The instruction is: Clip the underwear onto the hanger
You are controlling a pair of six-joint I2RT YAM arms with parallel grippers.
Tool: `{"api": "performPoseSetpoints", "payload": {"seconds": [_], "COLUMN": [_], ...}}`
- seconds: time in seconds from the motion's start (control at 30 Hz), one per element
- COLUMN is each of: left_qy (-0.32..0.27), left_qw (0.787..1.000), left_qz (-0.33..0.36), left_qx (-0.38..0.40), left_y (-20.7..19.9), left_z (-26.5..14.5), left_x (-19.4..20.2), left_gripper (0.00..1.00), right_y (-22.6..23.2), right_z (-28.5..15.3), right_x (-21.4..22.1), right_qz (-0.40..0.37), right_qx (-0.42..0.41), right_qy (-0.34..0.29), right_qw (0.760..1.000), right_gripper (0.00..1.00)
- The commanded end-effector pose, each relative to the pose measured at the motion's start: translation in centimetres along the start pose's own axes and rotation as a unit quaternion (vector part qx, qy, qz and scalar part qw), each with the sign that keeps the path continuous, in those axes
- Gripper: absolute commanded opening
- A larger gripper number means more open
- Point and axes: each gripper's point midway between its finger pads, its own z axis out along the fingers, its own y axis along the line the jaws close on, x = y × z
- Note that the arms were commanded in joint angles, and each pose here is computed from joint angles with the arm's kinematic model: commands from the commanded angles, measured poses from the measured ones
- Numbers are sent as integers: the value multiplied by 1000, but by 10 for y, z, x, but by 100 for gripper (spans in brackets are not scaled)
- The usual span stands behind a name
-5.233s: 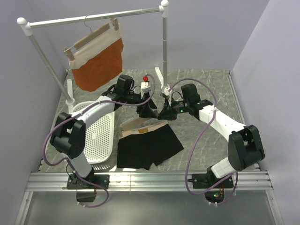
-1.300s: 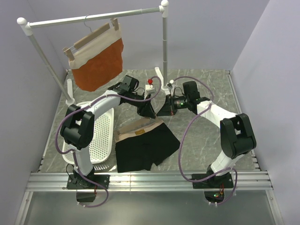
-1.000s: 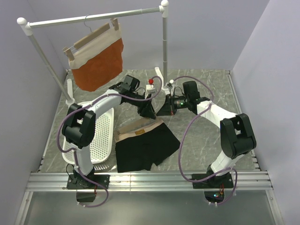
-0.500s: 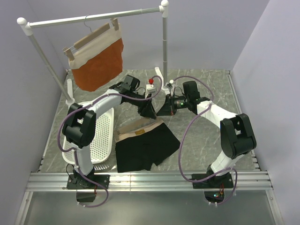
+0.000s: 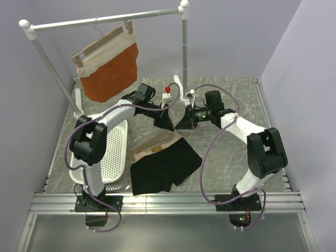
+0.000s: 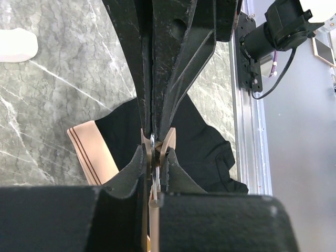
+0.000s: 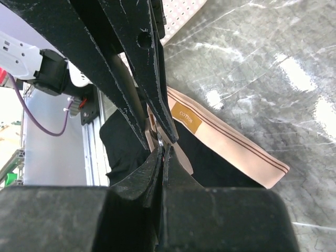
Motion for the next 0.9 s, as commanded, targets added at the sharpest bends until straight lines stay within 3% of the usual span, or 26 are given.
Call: {"api": "performPoseSetpoints", "payload": {"seconds": [0.0, 0.07, 0.1, 0.2, 0.43, 0.63, 0.87], "left_qy": [-13, -9, -7, 2, 1, 0, -1], "left_qw": [999, 999, 999, 999, 999, 999, 999], "left_qz": [33, 34, 34, 41, 44, 45, 46], "left_qx": [-2, 2, 3, -3, -3, 1, 2], "left_y": [4, 4, 5, 8, 17, 18, 19], "left_z": [-3, -3, -3, -3, -5, -3, -3], "left_x": [-14, -12, -11, -8, -8, -7, -9], "left_gripper": [0, 0, 0, 0, 0, 0, 0], "right_y": [16, 10, 8, -4, -47, -65, -77], "right_z": [-4, -5, -6, -18, -52, -42, -25], "right_x": [-11, -13, -13, -16, -3, 13, 39], "right_qz": [-17, -9, -12, -9, 61, 156, 193], "right_qx": [-7, 10, 18, 49, 165, 192, 236], "right_qy": [-10, -8, -7, -8, -6, 1, 45], "right_qw": [1000, 1000, 1000, 999, 984, 969, 952], "right_gripper": [0, 12, 24, 42, 40, 39, 47]}}
